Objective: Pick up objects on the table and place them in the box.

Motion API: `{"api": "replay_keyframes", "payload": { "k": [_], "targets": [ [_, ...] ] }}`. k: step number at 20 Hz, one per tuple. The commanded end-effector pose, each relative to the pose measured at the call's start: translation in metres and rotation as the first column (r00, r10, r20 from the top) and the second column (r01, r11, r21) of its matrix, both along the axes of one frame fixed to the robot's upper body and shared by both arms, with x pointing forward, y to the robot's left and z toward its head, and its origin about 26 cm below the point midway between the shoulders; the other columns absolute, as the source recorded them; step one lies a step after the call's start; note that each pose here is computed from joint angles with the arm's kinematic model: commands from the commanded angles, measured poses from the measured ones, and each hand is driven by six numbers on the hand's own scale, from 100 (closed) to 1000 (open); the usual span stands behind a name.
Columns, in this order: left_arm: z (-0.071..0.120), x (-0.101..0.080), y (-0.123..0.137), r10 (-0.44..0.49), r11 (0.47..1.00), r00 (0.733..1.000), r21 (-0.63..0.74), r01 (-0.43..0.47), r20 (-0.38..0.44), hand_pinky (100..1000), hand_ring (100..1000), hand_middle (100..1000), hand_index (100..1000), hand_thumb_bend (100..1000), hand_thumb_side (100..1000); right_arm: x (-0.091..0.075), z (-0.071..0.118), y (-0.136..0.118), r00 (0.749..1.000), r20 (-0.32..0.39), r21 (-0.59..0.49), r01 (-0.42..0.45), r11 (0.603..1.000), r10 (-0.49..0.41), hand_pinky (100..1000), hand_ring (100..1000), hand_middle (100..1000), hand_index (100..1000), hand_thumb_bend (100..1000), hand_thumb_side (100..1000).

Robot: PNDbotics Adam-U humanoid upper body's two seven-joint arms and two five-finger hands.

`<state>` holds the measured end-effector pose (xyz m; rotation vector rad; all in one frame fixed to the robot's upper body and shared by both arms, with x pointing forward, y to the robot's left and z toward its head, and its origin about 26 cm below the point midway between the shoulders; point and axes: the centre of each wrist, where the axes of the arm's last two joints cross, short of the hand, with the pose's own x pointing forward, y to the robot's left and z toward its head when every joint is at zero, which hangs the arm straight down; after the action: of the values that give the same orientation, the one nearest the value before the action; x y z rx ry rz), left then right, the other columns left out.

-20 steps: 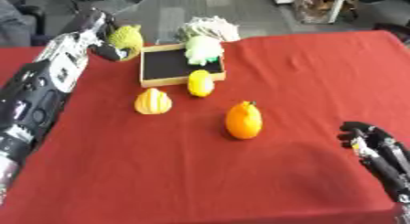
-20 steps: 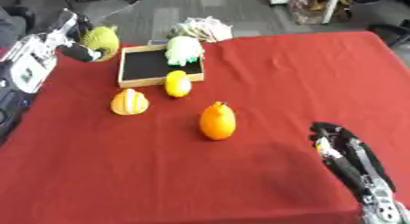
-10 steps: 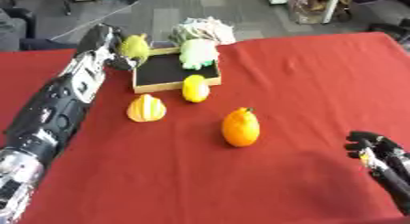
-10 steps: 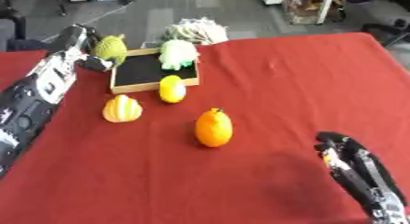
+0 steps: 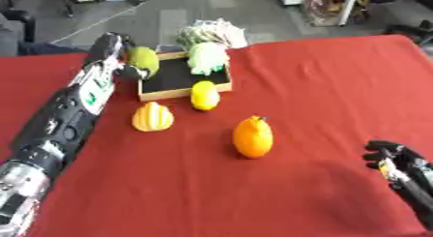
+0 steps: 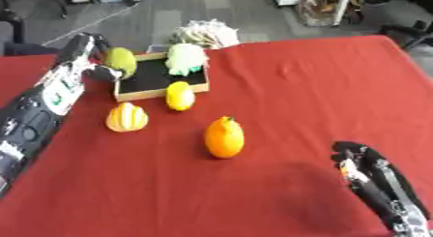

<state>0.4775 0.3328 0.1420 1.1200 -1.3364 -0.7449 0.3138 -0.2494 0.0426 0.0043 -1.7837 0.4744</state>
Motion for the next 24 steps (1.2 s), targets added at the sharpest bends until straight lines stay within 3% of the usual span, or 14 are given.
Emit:
{"api": "replay_keyframes", "payload": {
  "k": [1,10,13,14,15,19,24],
  "targets": [
    [0.015,0.002,0.001,-0.014,1.000,0.999,0.009,0.014,0.035,746,606,587,736,641,202,0.002,0.010,0.000,0.999,0.034,0.006,-0.010,1.000,0.010,744,740,728,777,100,525],
    [0.034,-0.001,0.002,-0.059,0.998,0.995,0.018,0.058,0.079,730,580,562,726,634,147,0.002,0.010,0.000,0.999,0.035,0.007,-0.005,1.000,0.005,744,741,729,777,100,522],
    [0.047,-0.007,0.004,-0.178,0.983,0.983,0.047,0.176,0.036,746,597,574,733,605,109,0.001,0.008,-0.003,1.000,0.030,0.002,0.007,1.000,-0.007,744,741,730,777,100,518],
    [0.052,-0.010,0.006,-0.231,0.971,0.973,0.061,0.230,0.004,748,601,577,734,686,138,0.000,0.007,-0.005,1.000,0.027,0.000,0.012,1.000,-0.012,744,741,730,777,100,514],
    [0.058,-0.014,0.006,-0.287,0.954,0.957,0.082,0.289,-0.036,749,599,573,731,587,100,0.000,0.007,-0.005,1.000,0.026,-0.001,0.015,1.000,-0.015,744,741,730,777,100,518],
    [0.077,-0.033,0.006,-0.456,0.853,0.860,0.164,0.496,-0.229,763,624,600,744,565,100,-0.002,0.005,-0.007,1.000,0.021,-0.006,0.022,1.000,-0.022,745,742,731,778,100,515],
    [0.085,-0.055,0.003,-0.509,0.745,0.728,0.190,0.640,-0.459,780,668,651,769,575,100,-0.003,0.003,-0.010,0.999,0.015,-0.012,0.030,0.999,-0.030,745,742,732,778,100,514]
  ]
}}
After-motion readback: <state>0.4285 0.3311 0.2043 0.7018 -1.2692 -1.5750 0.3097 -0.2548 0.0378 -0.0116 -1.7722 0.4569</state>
